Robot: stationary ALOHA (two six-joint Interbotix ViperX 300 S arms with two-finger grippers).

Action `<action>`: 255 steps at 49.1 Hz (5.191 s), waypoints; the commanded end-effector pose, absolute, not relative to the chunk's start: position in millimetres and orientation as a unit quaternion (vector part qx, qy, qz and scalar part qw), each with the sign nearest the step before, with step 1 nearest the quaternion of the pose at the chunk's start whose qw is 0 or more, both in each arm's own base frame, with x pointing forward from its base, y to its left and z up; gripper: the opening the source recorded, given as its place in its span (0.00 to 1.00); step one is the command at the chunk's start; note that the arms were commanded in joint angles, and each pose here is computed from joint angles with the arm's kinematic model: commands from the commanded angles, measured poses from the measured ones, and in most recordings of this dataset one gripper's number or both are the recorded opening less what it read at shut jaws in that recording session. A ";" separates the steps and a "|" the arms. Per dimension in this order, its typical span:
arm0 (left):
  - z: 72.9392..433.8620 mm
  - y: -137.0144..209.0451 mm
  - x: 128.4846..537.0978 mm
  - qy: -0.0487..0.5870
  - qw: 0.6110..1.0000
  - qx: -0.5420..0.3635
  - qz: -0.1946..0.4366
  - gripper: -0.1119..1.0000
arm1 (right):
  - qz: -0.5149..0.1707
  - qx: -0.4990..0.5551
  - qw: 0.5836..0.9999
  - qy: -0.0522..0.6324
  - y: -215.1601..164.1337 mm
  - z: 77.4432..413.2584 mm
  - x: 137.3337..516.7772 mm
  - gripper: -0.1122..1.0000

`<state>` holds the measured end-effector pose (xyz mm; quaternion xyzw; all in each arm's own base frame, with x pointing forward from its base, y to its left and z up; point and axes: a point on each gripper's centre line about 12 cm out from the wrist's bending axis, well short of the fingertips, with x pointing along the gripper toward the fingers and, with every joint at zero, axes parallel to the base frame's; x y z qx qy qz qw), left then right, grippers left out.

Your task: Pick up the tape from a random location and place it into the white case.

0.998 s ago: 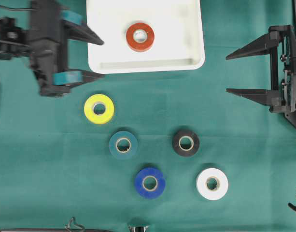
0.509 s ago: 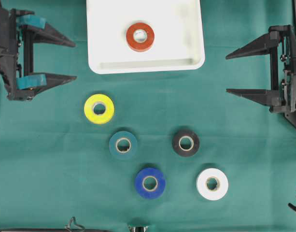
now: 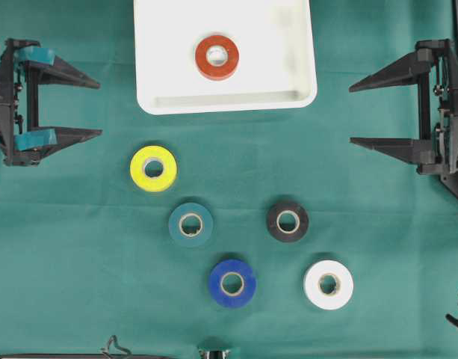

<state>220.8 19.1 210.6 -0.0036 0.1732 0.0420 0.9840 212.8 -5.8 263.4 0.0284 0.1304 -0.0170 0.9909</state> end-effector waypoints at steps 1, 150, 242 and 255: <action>212.2 18.9 221.0 0.163 0.986 -0.005 0.042 0.97 | -0.017 0.029 0.991 0.128 -5.9 264.8 214.0 0.93; 210.5 18.9 219.9 0.166 0.985 -0.007 0.043 0.97 | 0.052 0.027 0.863 0.501 75.7 257.8 330.0 0.93; 211.4 19.2 220.4 0.166 0.985 -0.008 0.043 0.97 | 0.026 0.034 0.820 0.571 85.7 137.0 353.0 0.93; 210.9 19.2 220.1 0.166 0.985 -0.007 0.043 0.97 | 0.023 0.033 0.815 0.578 86.0 120.2 354.3 0.93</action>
